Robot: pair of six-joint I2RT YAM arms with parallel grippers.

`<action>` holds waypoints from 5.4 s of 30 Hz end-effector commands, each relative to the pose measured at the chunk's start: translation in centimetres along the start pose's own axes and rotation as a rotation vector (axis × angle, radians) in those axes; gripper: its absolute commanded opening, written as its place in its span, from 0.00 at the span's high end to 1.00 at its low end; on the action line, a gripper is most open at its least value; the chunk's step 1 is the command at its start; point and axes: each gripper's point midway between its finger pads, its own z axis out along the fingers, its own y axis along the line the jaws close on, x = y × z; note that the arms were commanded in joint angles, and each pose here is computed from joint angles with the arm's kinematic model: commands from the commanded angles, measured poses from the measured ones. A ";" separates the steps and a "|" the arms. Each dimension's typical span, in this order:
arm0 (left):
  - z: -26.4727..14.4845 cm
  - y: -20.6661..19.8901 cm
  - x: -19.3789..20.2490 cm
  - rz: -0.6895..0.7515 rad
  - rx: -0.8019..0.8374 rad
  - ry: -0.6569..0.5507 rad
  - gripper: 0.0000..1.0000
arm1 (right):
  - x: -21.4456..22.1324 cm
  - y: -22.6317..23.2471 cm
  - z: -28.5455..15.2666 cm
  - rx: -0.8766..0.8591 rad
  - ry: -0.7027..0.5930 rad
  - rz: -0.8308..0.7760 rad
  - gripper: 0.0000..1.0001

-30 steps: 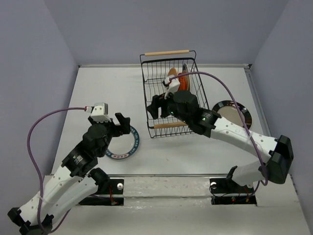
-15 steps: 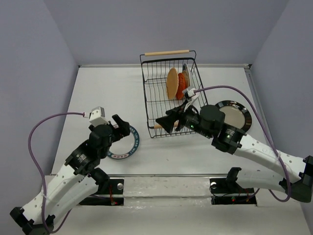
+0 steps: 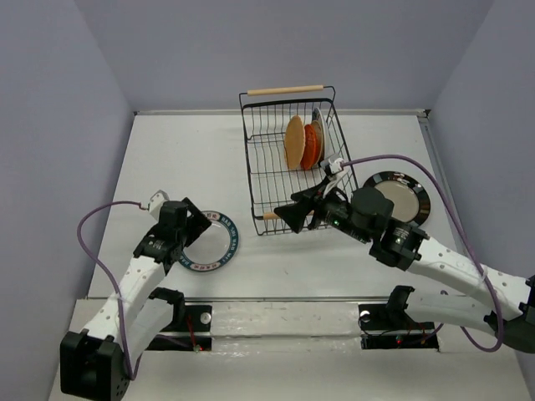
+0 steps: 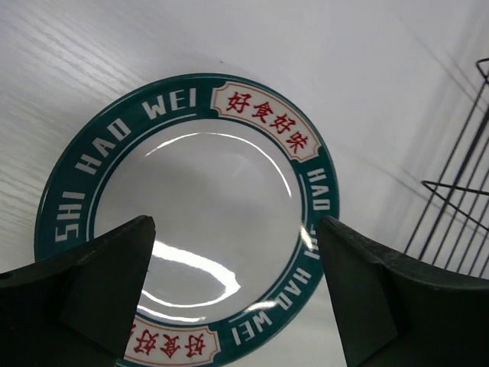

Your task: Load the plates into the dish rack

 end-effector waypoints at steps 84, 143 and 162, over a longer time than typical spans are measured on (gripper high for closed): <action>7.0 5.2 -3.2 -0.427 0.055 -0.239 0.88 | 0.7 -1.8 1.9 0.066 -0.058 -0.031 0.29; -21.9 -15.0 -12.2 0.415 0.939 -0.645 0.03 | -9.0 -2.4 6.7 -0.202 -0.074 0.007 0.93; -17.5 -11.2 -11.8 0.400 0.708 -0.638 0.02 | -13.1 -23.6 8.2 1.007 -0.160 -0.176 0.93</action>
